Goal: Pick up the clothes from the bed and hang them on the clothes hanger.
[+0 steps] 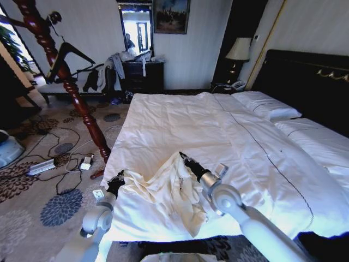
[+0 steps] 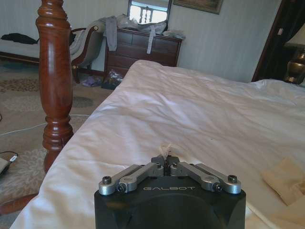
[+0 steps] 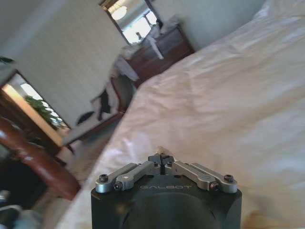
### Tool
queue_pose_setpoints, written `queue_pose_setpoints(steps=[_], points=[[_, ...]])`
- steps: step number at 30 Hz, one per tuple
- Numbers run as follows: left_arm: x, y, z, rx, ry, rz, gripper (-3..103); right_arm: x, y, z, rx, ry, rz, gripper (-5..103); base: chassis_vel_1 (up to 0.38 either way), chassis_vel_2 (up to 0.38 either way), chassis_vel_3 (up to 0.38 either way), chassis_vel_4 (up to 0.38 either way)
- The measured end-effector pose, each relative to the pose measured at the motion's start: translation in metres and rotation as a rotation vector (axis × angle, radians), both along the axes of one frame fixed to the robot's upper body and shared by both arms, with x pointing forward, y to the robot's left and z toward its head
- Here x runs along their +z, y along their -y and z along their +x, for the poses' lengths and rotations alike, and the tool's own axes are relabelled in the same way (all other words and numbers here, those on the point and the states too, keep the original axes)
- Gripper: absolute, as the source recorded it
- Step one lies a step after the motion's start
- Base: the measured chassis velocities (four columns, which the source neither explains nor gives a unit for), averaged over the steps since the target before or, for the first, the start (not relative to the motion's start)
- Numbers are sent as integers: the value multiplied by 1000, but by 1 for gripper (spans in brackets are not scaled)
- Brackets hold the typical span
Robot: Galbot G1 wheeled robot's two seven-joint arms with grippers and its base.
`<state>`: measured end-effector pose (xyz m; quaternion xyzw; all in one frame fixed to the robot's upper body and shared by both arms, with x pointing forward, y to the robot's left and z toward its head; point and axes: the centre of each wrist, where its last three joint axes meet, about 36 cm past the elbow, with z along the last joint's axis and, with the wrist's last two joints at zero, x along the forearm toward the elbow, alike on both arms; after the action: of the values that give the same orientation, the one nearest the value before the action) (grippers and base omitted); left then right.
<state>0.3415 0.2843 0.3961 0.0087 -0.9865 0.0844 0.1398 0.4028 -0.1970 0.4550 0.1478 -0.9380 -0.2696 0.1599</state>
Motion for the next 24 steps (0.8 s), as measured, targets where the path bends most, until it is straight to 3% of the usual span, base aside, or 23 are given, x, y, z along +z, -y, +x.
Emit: queue_pose_setpoints(steps=[1,5,7,11,12,14,16,18,21,22,24], points=[[0,0,0,0,-1,1,0,-3,0,3,-2,2,-14,-1,0,0,0,0],[0,0,-2,2,-1,5,0,-6,0,7,26,33,-43,15,0,0,0,0],[-2,1,-3,6,-2,9,0,1,-4,-2,52,28,1,26,0,0,0,0],[-4,1,-4,6,-2,13,0,6,-7,-9,47,-1,52,31,0,0,0,0],[-6,2,-5,6,-4,17,0,10,-8,-13,12,-45,104,42,0,0,0,0],[-7,2,-5,6,-4,20,0,9,-8,-14,-24,-70,121,48,0,0,0,0],[-7,3,-6,7,-4,23,0,4,-9,-17,-64,-83,111,58,0,0,0,0],[-7,3,-6,6,-4,23,0,2,-9,-19,-64,-79,103,58,0,0,0,0],[-6,2,-6,7,-1,25,0,5,-16,-29,-6,-27,81,74,0,0,0,0],[-6,2,-6,7,-1,25,0,5,-16,-29,-6,-27,81,74,0,0,0,0],[-6,2,-6,9,0,26,0,3,-23,-33,48,34,27,85,0,0,0,0]])
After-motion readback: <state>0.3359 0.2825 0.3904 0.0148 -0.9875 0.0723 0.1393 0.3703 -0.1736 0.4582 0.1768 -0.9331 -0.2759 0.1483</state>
